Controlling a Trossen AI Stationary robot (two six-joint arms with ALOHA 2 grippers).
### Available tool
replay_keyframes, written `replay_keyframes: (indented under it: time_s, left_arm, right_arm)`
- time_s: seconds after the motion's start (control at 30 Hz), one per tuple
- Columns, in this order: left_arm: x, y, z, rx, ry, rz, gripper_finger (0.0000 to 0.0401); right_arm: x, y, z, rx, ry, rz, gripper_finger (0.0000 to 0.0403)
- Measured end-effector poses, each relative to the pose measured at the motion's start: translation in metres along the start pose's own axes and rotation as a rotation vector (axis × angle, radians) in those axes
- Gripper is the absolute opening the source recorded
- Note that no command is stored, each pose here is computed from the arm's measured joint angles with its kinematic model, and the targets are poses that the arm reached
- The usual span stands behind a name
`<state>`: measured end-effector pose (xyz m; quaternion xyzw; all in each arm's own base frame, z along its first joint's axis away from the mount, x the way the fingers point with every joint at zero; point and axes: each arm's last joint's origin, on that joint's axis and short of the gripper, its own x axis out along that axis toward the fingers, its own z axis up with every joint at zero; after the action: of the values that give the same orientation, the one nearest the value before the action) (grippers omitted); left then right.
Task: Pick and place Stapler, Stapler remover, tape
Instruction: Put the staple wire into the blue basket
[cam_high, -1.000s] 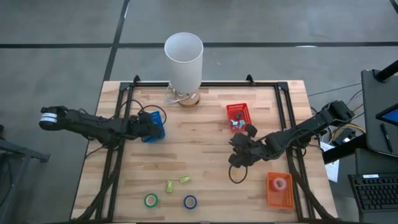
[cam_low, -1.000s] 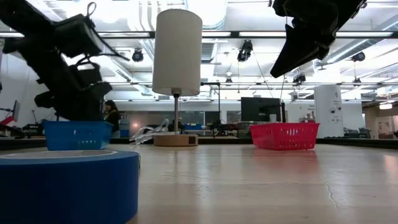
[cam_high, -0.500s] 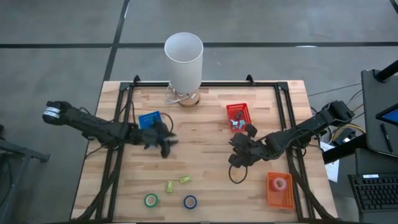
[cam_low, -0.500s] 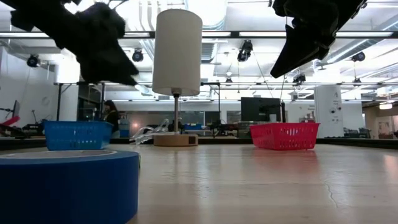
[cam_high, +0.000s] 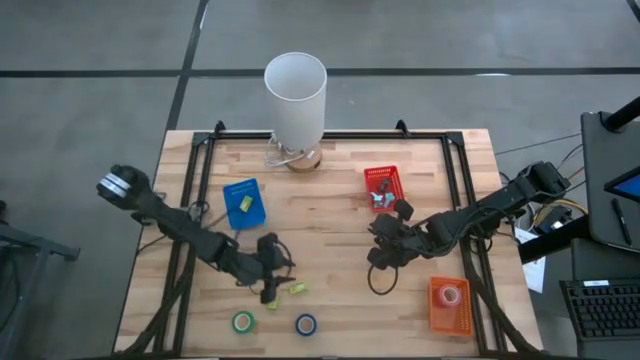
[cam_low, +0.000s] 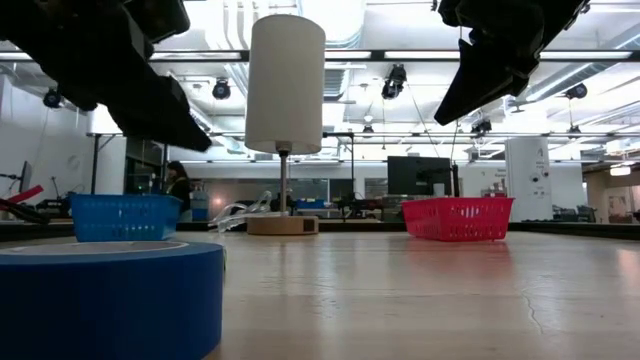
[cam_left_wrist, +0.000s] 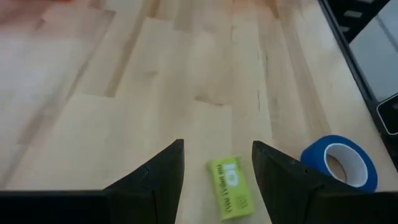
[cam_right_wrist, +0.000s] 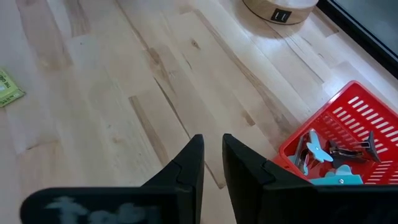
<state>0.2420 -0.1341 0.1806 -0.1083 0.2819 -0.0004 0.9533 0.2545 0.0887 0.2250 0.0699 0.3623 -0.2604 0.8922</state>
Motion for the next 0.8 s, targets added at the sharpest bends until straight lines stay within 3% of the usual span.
replay_keyframes:
  time_s: [0.33,0.8]
  left_arm:
    - [0.039,-0.019,-0.008,-0.04,0.137,0.021,0.0191]
    - [0.058,-0.019,-0.029,-0.076,0.232,0.047,0.0191]
  right_arm:
    - [0.0,0.0,0.0,0.005,0.0,0.001,0.0052]
    - [0.001,0.0,-0.001,0.006,0.003,0.0,0.0052]
